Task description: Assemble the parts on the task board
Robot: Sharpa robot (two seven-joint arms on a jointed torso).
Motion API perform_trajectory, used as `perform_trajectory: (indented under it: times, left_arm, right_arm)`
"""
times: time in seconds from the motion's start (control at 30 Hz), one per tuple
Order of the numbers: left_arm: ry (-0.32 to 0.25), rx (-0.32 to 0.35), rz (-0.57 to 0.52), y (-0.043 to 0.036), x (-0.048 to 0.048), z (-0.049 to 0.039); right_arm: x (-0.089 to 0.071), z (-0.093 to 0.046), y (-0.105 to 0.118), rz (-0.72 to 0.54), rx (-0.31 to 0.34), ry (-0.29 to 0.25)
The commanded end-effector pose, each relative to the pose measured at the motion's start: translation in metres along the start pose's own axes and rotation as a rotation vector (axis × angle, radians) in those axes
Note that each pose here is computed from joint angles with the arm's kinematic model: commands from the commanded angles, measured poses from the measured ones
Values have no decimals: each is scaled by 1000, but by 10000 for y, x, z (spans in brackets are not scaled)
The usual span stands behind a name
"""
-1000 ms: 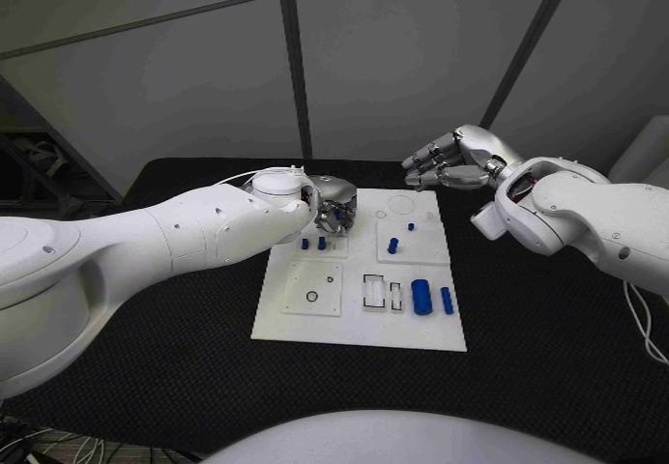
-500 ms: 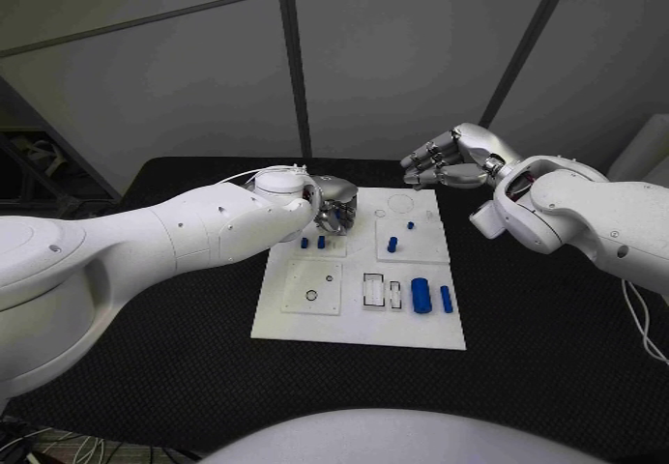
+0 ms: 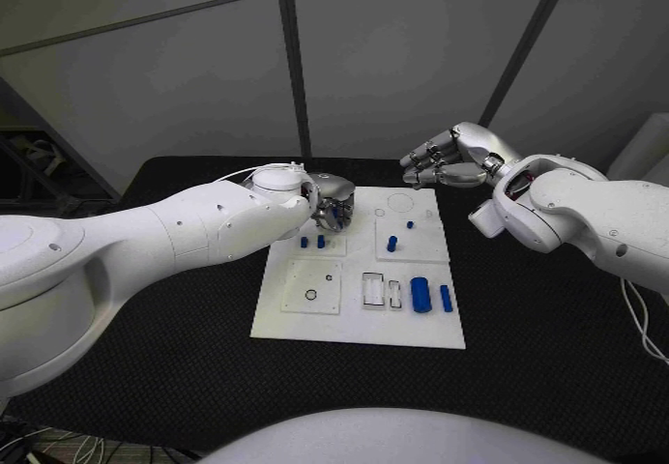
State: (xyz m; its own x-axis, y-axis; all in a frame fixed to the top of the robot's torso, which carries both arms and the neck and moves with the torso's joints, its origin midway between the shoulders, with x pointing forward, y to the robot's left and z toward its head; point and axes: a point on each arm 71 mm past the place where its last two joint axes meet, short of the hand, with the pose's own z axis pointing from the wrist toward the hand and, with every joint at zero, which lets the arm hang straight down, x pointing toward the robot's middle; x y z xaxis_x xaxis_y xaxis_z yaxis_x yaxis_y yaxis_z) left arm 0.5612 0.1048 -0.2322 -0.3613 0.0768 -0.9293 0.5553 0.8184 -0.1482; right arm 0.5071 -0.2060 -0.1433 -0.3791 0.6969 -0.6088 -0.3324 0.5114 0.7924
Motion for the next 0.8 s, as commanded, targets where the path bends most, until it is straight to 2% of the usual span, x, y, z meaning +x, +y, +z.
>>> perform_trajectory:
  times: [0.03,0.3,0.5,0.8]
  left_arm:
    - [0,10,5,10,34,-4]
    - [-39,40,-3,-18,9,-13]
    - [-64,40,-8,18,-8,-50]
    - [-127,39,-43,58,-155,-131]
  right_arm:
    - [-1,4,23,-1,-14,5]
    - [-1,3,25,-1,-15,5]
    - [-9,-6,21,-1,-14,3]
    - [-25,-19,11,-3,-12,0]
